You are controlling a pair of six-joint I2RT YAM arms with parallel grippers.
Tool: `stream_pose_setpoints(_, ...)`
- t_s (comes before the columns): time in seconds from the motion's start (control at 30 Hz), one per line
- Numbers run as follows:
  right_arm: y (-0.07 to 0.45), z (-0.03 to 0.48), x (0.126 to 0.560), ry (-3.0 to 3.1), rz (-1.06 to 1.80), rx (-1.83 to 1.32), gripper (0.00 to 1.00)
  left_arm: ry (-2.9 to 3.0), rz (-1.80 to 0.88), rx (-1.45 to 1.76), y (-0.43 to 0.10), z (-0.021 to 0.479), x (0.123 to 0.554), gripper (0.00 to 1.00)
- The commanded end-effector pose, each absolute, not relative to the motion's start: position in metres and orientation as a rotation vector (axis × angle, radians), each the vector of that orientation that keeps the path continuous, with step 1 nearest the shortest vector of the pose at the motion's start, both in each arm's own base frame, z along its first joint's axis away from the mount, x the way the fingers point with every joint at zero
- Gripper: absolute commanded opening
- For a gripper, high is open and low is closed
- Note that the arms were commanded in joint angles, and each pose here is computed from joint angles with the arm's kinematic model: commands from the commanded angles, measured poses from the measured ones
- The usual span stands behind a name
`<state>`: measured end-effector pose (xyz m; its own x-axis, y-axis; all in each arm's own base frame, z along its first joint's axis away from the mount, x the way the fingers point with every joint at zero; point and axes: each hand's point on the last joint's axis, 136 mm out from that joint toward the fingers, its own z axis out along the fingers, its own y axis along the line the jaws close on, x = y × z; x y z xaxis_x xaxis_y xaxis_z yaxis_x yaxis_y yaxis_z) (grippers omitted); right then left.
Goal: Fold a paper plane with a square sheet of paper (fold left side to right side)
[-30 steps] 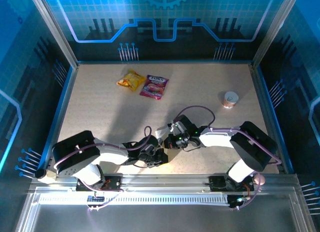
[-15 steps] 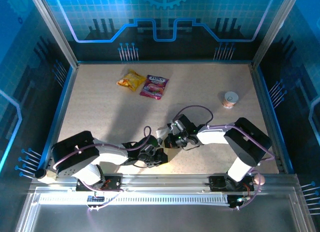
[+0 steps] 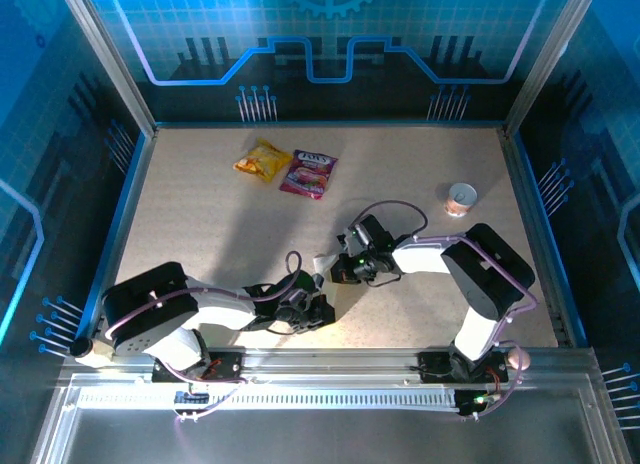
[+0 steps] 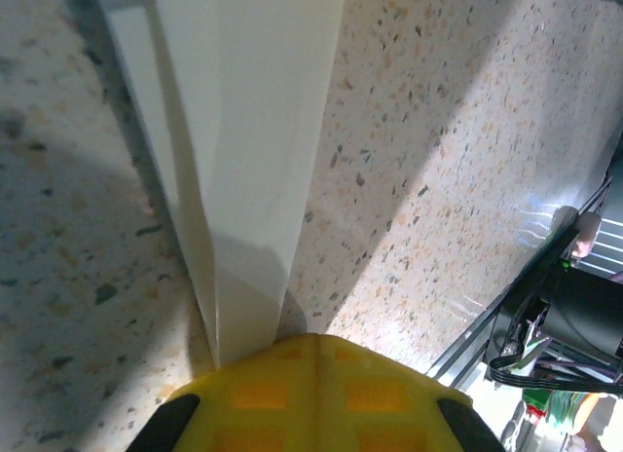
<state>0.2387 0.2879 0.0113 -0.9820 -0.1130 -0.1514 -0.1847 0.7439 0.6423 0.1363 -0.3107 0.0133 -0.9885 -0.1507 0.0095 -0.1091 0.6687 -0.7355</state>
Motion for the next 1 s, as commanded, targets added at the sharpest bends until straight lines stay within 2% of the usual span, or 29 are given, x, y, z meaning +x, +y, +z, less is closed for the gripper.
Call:
stream_pose_setpoints(0.0,0.263,-0.001,0.279,2.803,0.868,-0.163,0.00,2.983,-1.088,-0.245,-0.283,-0.018,0.110,0.04)
stream_pose_setpoints(0.47,0.252,0.001,0.314,2.783,0.899,-0.096,0.00,2.967,-1.101,-0.248,-0.285,-0.016,0.111,0.04)
stream_pose_setpoints(0.7,0.254,-0.004,0.301,2.827,0.901,-0.113,0.00,2.882,-1.171,-0.230,-0.288,0.009,0.118,0.04)
stream_pose_setpoints(0.97,0.256,-0.006,0.278,2.860,0.897,-0.122,0.00,2.750,-1.204,-0.260,-0.264,0.055,0.144,0.07)
